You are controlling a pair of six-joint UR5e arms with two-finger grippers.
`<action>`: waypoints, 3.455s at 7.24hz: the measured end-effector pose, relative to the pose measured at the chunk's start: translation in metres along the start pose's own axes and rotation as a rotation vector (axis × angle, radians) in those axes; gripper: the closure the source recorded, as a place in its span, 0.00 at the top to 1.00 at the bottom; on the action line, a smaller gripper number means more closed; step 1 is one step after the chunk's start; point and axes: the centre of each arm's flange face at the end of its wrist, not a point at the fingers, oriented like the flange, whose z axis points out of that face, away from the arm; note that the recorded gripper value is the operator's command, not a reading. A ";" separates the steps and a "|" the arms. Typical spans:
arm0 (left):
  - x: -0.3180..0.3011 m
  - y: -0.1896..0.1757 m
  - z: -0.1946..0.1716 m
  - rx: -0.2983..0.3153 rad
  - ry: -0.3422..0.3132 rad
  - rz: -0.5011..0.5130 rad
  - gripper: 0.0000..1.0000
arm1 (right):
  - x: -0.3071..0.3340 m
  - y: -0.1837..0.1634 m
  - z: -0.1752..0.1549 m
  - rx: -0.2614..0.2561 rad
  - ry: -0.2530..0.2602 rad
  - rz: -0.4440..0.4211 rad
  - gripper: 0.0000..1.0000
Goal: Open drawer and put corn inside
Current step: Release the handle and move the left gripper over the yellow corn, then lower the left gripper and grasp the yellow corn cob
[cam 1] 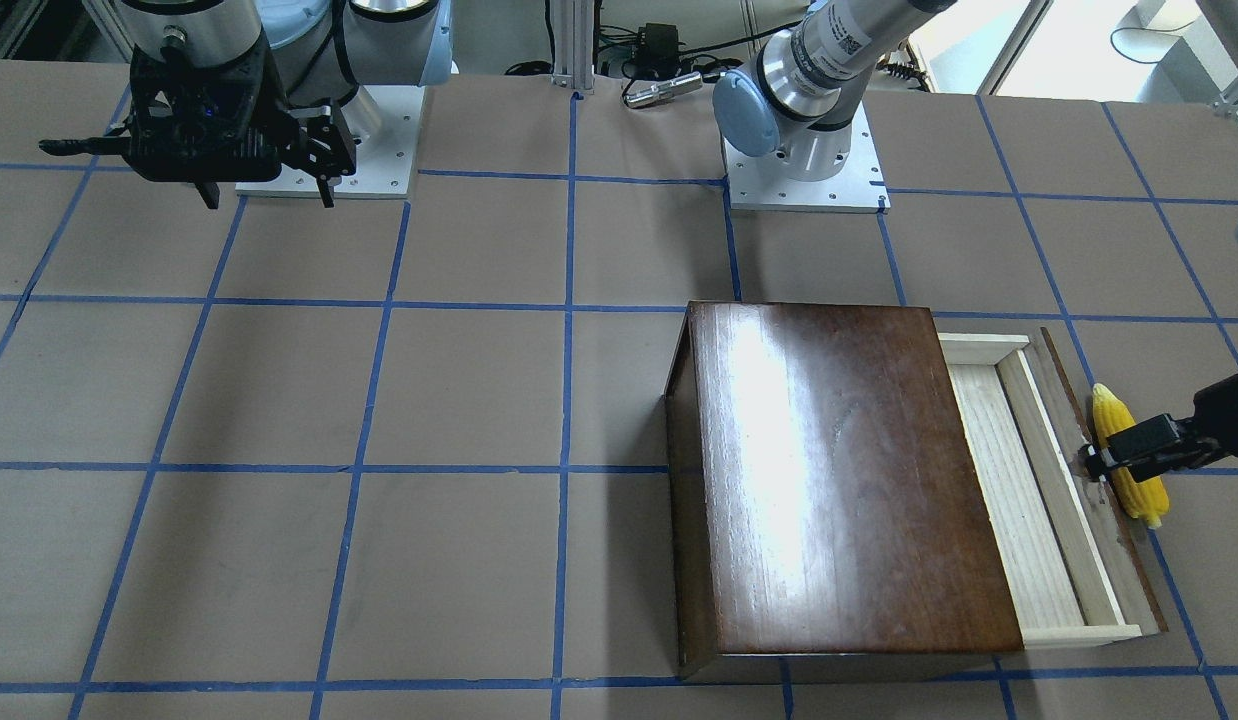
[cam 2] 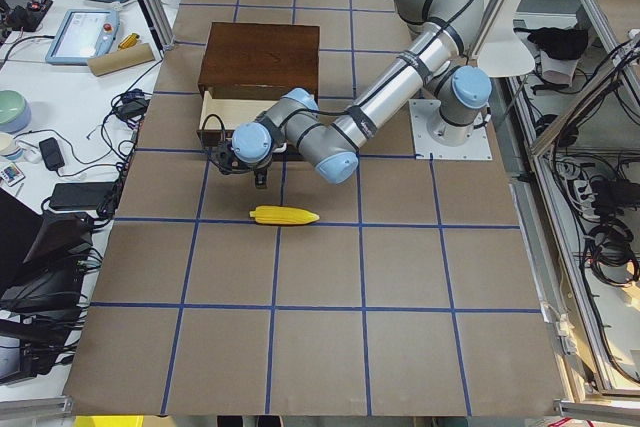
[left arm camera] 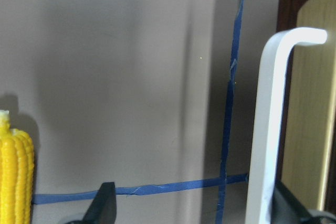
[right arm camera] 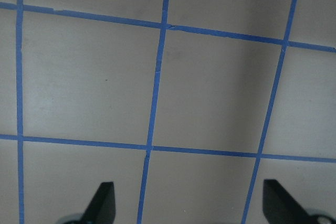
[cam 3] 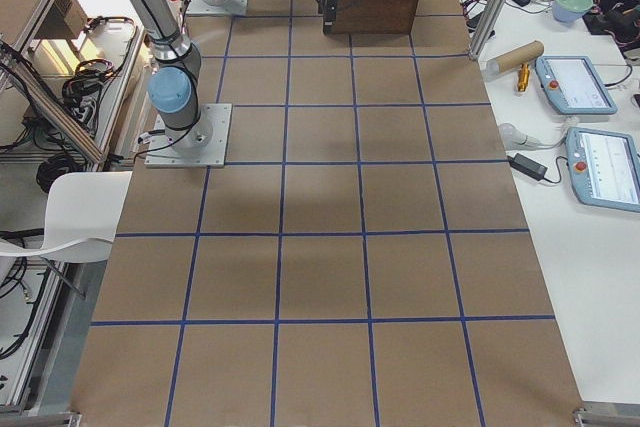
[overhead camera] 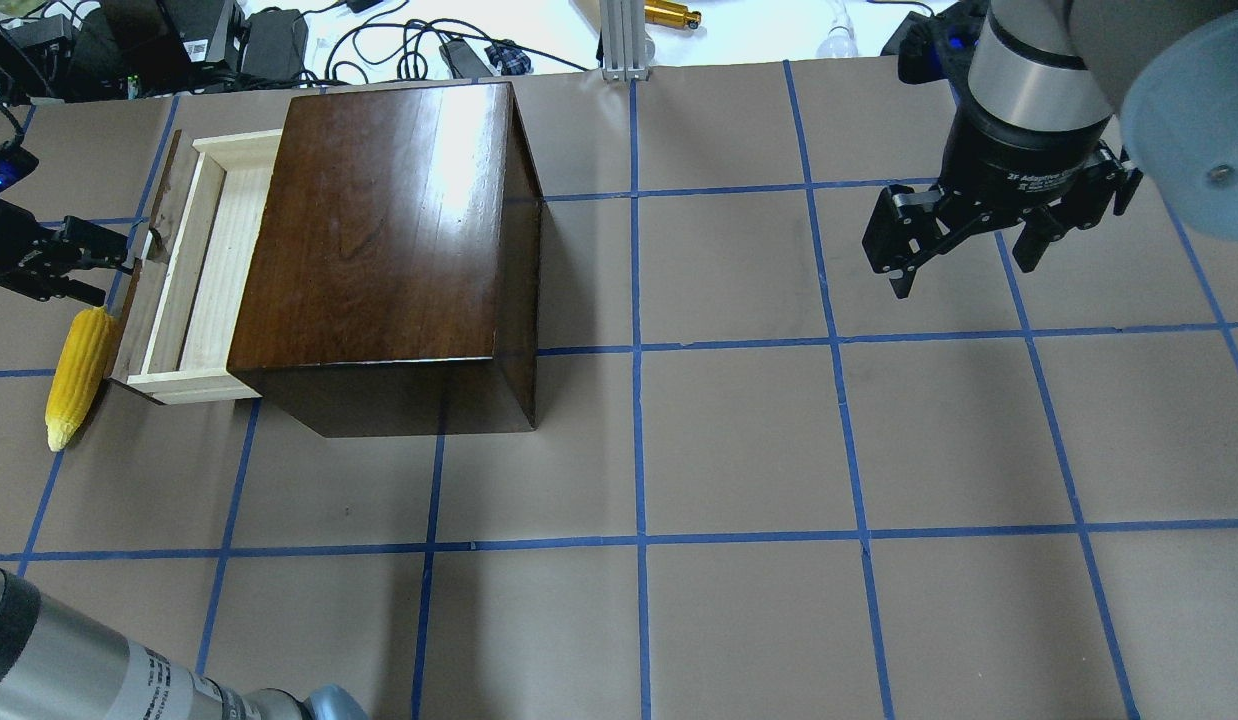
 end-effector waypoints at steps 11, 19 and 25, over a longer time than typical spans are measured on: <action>-0.051 -0.002 0.010 -0.089 -0.374 0.067 1.00 | 0.000 0.000 0.000 0.000 0.000 0.000 1.00; -0.089 0.004 0.079 -0.211 -0.394 0.094 0.52 | 0.000 0.000 0.000 0.000 0.000 0.000 1.00; -0.089 0.001 0.077 -0.200 -0.404 0.129 0.00 | 0.000 0.000 0.000 0.000 0.000 0.000 1.00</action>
